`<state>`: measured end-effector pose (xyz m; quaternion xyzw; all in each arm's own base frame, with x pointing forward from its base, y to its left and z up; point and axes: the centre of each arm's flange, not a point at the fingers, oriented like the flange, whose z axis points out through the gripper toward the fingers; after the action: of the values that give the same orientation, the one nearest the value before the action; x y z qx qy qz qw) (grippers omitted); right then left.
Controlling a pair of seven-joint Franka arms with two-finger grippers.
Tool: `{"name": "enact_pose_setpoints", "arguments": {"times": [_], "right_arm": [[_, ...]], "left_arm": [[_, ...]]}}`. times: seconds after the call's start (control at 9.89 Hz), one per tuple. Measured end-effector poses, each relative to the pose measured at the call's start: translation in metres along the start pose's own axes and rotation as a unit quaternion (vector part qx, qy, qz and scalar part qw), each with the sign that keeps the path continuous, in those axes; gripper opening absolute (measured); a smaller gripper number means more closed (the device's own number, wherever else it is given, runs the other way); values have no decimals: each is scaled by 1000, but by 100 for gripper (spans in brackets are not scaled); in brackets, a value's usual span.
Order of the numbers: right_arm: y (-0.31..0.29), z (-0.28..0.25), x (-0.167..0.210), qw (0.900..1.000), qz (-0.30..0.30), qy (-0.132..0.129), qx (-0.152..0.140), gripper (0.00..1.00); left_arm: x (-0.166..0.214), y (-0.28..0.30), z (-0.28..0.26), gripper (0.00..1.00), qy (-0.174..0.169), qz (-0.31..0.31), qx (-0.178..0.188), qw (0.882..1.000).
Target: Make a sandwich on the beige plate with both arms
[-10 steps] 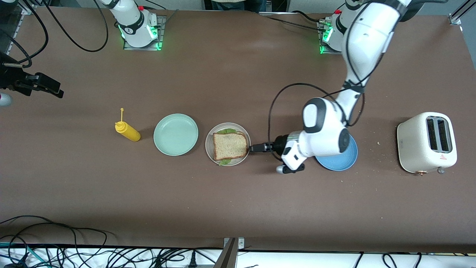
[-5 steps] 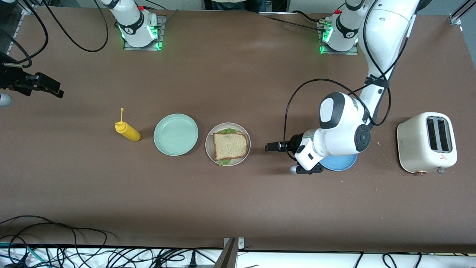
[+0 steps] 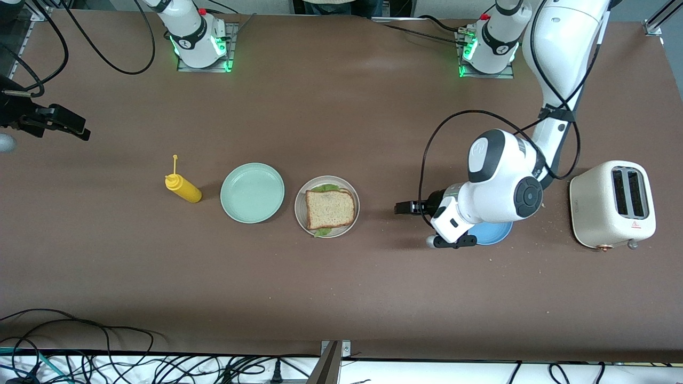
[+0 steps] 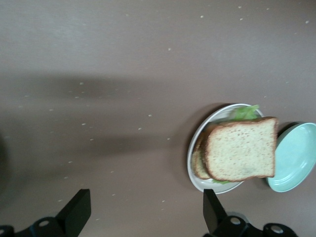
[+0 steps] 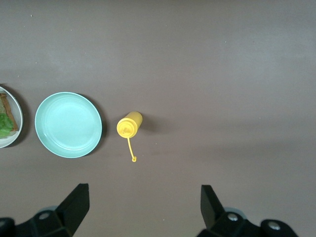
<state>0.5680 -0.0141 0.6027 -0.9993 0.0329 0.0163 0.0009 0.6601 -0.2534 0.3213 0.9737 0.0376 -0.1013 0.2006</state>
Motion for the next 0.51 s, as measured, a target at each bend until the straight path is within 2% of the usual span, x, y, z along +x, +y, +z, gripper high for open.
{"name": "enact_pose_setpoints", "arguments": {"times": [0.51], "right_arm": [[-2, -1, 0, 1000, -2, 2, 0, 100]], "left_arm": [[-10, -55, -78, 100, -6, 4, 118, 993]]}}
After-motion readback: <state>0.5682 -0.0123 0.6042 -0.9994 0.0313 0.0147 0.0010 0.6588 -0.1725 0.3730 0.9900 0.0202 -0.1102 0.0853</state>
